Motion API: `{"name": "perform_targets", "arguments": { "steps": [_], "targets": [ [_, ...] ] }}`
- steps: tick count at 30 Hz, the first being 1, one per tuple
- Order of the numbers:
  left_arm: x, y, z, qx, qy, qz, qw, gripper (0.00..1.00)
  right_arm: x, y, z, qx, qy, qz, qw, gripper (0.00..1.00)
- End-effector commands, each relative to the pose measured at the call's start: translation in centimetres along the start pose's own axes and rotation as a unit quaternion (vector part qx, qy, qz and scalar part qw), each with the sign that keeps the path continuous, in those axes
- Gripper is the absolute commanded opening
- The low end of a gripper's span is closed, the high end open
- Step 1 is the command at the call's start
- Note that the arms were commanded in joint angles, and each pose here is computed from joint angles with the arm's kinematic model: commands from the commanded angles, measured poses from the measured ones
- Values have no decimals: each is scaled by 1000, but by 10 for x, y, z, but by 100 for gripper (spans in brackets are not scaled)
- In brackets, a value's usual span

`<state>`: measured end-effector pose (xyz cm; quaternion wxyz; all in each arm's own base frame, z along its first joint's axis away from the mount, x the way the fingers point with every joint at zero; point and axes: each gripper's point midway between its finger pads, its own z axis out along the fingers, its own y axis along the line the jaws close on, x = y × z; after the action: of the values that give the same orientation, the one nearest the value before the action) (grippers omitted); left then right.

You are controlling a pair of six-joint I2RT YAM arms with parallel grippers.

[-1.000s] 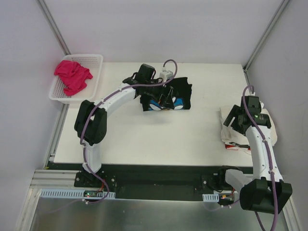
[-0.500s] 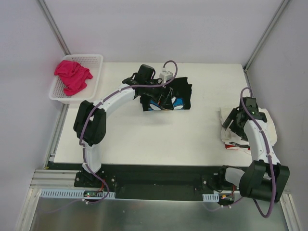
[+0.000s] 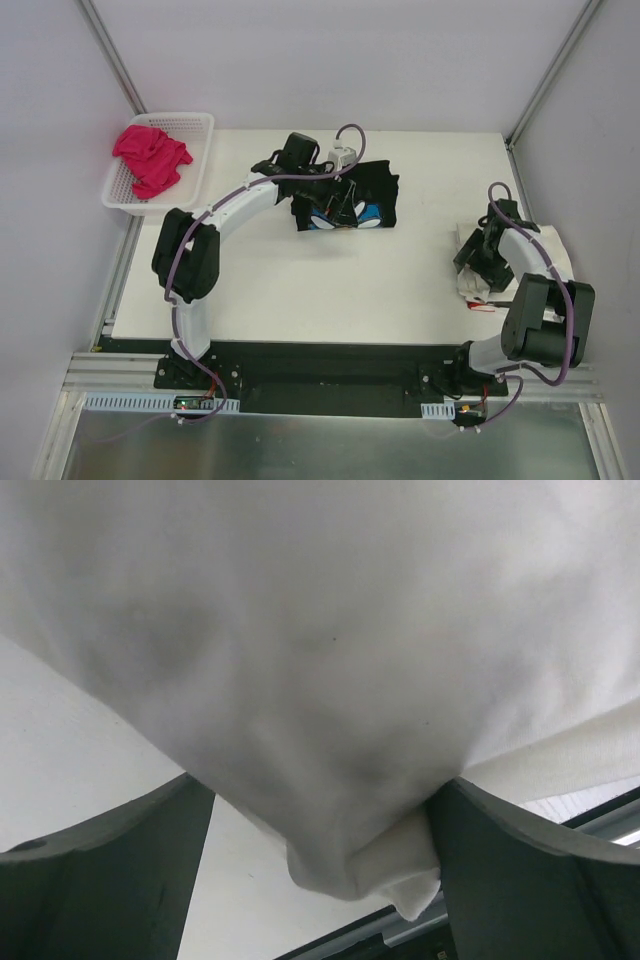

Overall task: Fold and stack the t-shirts
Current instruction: Put the neatly folded tshirt into the corner of the board with both arms

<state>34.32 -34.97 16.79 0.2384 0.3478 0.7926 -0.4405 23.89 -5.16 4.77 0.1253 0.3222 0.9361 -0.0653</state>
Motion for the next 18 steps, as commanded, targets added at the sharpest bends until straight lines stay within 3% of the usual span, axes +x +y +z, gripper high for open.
{"name": "perform_targets", "arguments": {
  "steps": [1, 11, 18],
  "targets": [
    [-6, 0, -4, 16, -1, 10, 1000, 99, -12, 13, 8, -20, -8, 19, 1000, 86],
    [-6, 9, -4, 12, 1, 2, 1000, 99, -25, 41, 26, -61, 4, 34, 998, 86],
    [-11, 12, -9, 11, 0, 2, 1000, 99, -33, 46, -27, -105, -32, 17, 994, 87]
  ]
}}
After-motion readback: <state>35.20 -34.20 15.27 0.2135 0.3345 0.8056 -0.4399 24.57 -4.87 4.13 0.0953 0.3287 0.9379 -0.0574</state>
